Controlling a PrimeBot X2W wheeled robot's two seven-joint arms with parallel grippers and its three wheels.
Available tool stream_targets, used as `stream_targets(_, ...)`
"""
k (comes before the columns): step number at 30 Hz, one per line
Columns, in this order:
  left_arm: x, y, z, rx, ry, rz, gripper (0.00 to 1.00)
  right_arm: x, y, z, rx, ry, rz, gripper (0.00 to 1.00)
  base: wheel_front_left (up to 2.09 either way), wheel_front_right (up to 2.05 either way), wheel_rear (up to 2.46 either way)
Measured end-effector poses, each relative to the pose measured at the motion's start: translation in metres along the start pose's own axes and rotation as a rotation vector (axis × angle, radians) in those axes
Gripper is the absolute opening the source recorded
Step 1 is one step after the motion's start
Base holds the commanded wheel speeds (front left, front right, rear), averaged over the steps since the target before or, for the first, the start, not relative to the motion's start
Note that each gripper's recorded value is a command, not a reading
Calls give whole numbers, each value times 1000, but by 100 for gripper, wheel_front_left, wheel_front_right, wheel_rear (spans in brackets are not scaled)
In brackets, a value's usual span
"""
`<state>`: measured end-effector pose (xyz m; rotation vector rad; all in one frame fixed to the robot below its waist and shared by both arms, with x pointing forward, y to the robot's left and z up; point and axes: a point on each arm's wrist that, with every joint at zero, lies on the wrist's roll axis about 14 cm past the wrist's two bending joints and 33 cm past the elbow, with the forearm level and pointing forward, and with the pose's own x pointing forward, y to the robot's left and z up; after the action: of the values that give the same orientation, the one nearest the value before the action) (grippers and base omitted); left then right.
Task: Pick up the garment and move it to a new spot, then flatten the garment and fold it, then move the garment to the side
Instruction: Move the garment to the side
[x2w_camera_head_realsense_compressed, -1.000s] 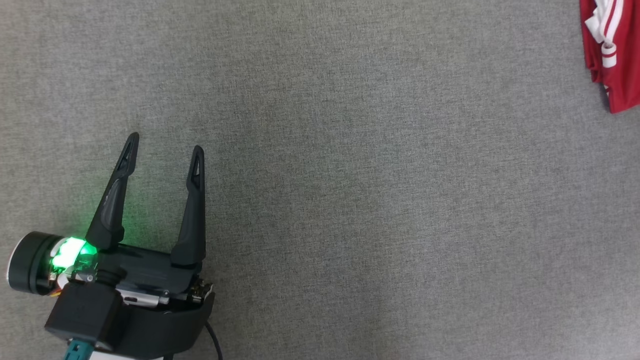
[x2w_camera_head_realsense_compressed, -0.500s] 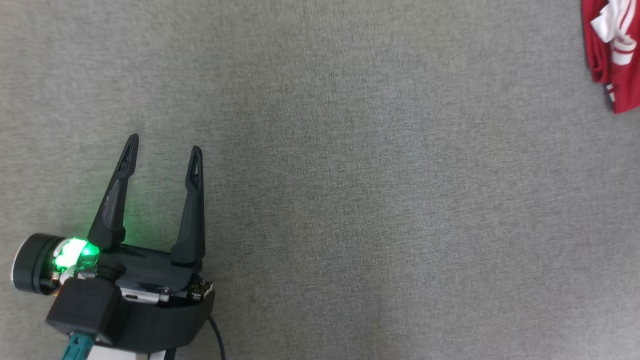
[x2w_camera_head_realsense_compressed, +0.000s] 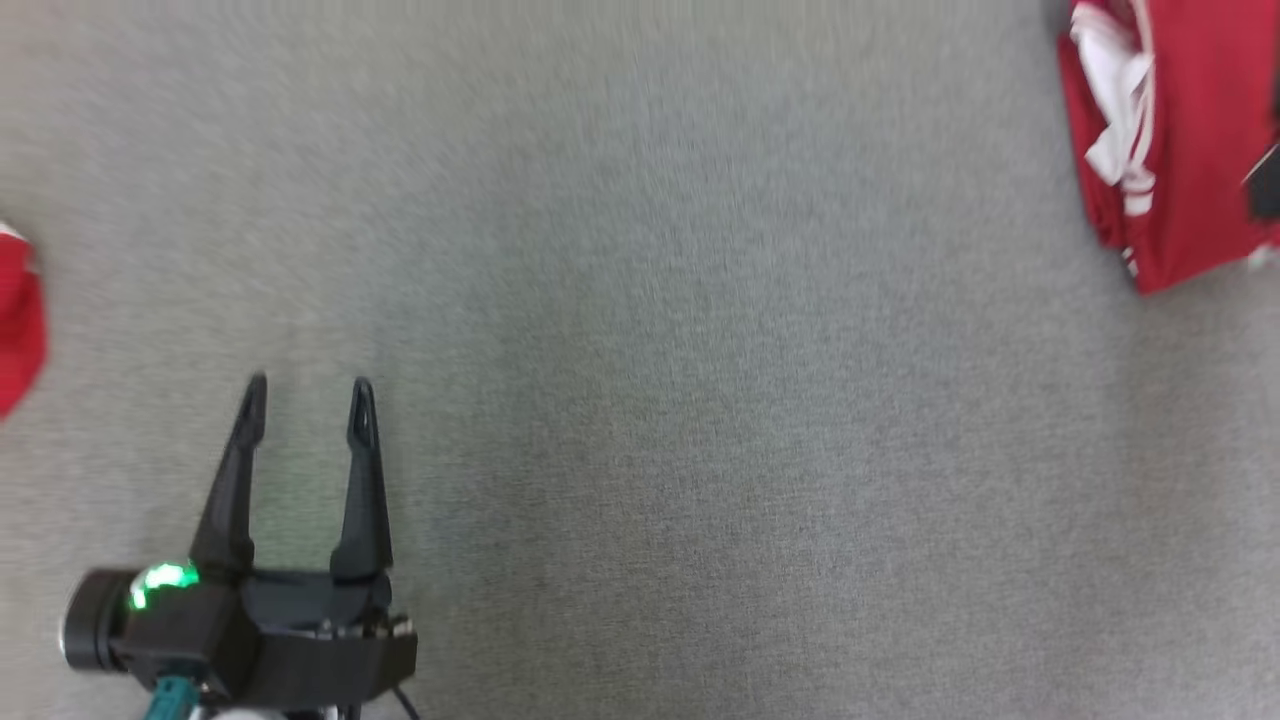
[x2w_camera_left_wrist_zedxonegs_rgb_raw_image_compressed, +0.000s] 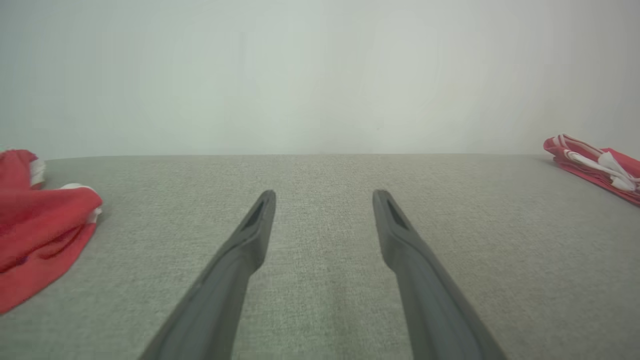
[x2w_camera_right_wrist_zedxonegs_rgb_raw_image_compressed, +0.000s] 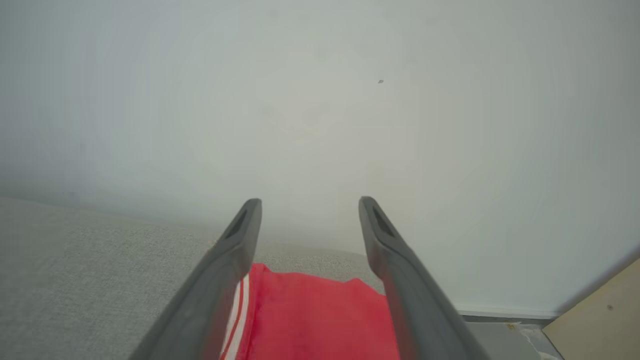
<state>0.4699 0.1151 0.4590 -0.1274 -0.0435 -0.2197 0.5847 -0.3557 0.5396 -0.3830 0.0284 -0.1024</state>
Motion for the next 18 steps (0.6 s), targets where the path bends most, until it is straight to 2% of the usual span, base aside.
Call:
stream_targets(3, -14, 5, 8, 3, 3, 32, 100, -15, 16, 11, 70, -44, 11, 100, 0, 0, 0)
stream_targets(8, -38, 10, 18, 13, 11, 64, 100, -51, 48, 18, 102, -79, 64, 100, 0, 0, 0)
stream_targets(16, -70, 18, 44, 35, -27, 115, 100, -107, 87, 38, 230, -158, 90, 100, 0, 0, 0)
stream_targets(18, -79, 19, 49, 40, -35, 125, 100, -131, 109, 39, 261, -168, 118, 100, 0, 0, 0)
